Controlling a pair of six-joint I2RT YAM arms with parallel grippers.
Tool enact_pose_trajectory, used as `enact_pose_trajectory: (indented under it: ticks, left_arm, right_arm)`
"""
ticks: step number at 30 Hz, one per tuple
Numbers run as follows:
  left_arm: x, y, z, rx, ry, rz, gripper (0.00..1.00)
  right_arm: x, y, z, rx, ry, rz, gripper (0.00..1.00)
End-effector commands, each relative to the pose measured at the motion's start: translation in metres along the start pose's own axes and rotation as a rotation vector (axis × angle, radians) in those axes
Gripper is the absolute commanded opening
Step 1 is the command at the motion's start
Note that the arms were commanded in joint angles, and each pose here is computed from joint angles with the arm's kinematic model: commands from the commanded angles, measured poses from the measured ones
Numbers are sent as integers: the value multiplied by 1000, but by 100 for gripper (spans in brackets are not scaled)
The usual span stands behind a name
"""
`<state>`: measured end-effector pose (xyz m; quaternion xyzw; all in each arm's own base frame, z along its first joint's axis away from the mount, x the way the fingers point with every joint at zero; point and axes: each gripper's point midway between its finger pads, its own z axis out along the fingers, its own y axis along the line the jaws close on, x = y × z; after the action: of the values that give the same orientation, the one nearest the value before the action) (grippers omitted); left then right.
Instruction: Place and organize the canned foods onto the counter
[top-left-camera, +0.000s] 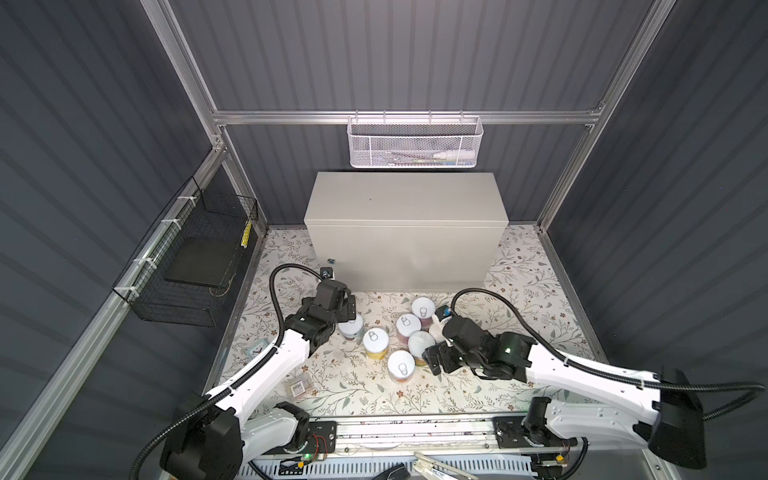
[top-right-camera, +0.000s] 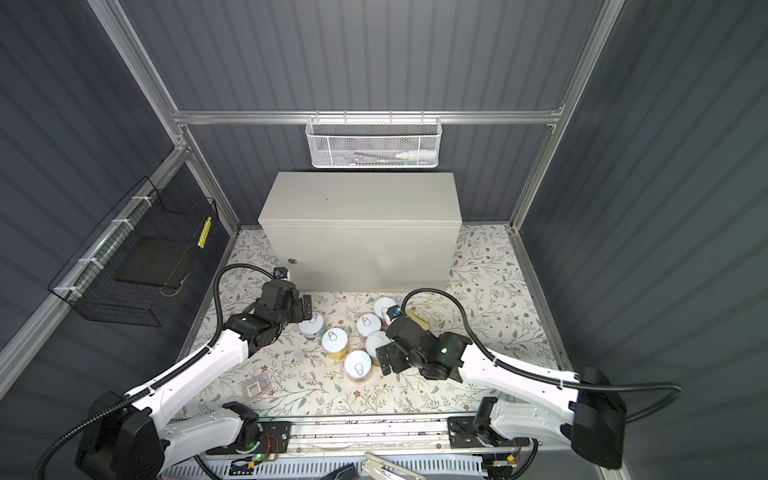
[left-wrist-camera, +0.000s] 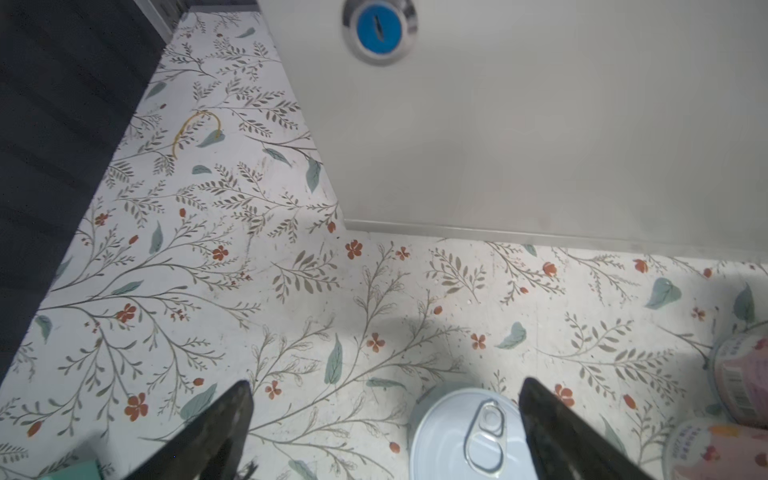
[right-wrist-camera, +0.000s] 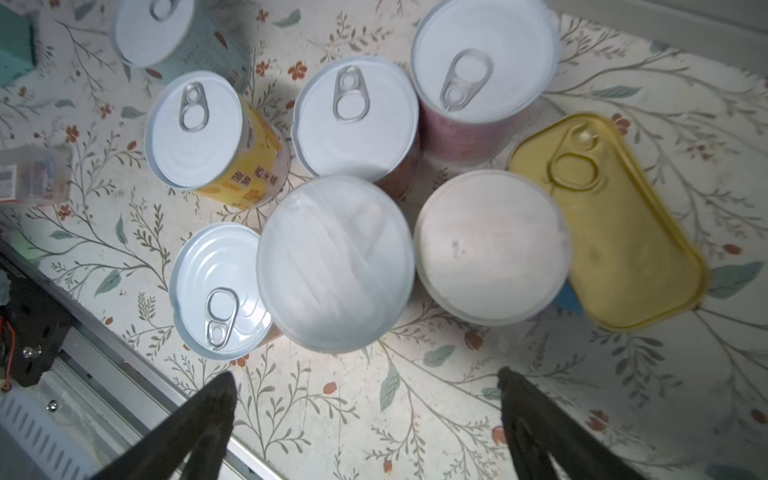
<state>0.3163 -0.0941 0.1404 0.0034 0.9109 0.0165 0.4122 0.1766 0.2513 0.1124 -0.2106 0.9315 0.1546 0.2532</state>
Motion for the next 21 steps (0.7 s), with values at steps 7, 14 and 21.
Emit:
enact_pose_trajectory:
  ticks: [7, 14, 21]
  left_arm:
    - [1, -6, 1, 37, -30, 0, 100]
    - [4, -4, -1, 37, -42, -6, 100]
    - [9, -9, 5, 50, -9, 5, 100]
  right_arm:
    - [-13, 32, 25, 38, 45, 15, 94]
    - [-17, 23, 31, 107, 24, 59, 91]
    - [-24, 20, 40, 141, 19, 63, 86]
